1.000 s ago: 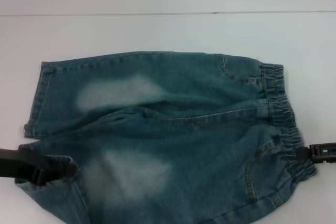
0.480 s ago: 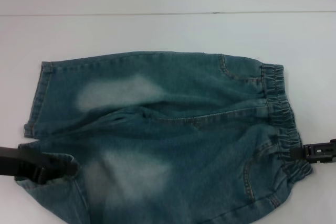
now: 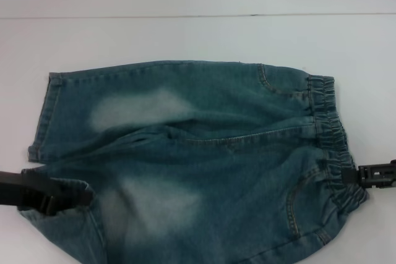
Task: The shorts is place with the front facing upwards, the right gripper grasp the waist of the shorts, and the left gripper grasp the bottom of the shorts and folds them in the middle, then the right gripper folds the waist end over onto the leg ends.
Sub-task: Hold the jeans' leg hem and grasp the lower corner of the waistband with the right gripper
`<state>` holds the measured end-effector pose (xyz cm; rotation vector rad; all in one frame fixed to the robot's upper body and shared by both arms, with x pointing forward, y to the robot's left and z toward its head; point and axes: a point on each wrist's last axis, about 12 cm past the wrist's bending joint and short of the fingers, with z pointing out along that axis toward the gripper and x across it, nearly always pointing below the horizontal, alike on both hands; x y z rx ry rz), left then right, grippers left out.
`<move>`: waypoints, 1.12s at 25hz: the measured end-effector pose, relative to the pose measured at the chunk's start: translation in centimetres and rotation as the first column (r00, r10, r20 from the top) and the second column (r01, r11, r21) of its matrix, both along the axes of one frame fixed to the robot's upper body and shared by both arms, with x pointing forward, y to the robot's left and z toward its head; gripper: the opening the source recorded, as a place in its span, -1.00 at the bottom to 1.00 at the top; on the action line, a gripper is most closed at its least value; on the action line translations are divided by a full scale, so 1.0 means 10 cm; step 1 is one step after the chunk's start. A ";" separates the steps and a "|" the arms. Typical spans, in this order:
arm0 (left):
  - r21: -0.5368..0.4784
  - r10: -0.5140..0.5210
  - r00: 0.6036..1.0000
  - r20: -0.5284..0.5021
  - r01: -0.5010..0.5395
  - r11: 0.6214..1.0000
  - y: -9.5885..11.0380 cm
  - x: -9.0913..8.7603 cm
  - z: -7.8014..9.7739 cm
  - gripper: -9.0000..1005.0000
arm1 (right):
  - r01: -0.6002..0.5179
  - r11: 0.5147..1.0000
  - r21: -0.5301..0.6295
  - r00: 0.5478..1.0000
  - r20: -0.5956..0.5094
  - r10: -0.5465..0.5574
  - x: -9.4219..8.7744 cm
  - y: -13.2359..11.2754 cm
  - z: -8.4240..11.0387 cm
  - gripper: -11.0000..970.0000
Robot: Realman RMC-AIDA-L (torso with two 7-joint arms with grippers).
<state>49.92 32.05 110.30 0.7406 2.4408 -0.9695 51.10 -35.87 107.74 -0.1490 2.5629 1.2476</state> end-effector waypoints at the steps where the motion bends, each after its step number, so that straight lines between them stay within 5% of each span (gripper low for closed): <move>1: 0.000 -0.001 1.000 0.001 0.001 1.000 0.00 0.00 0.00 -0.93 | 0.003 1.000 0.004 1.000 0.004 -0.003 0.00 -0.01 0.01 0.79; 18: -0.001 -0.003 1.000 0.001 0.003 1.000 -0.01 0.01 0.01 -0.93 | -0.014 0.999 0.041 1.000 -0.015 0.014 -0.06 0.03 -0.02 0.79; 28: -0.011 -0.002 1.000 0.006 0.003 1.000 -0.02 0.01 0.01 -0.93 | -0.025 1.000 0.007 1.000 0.012 0.025 -0.07 0.01 -0.05 0.28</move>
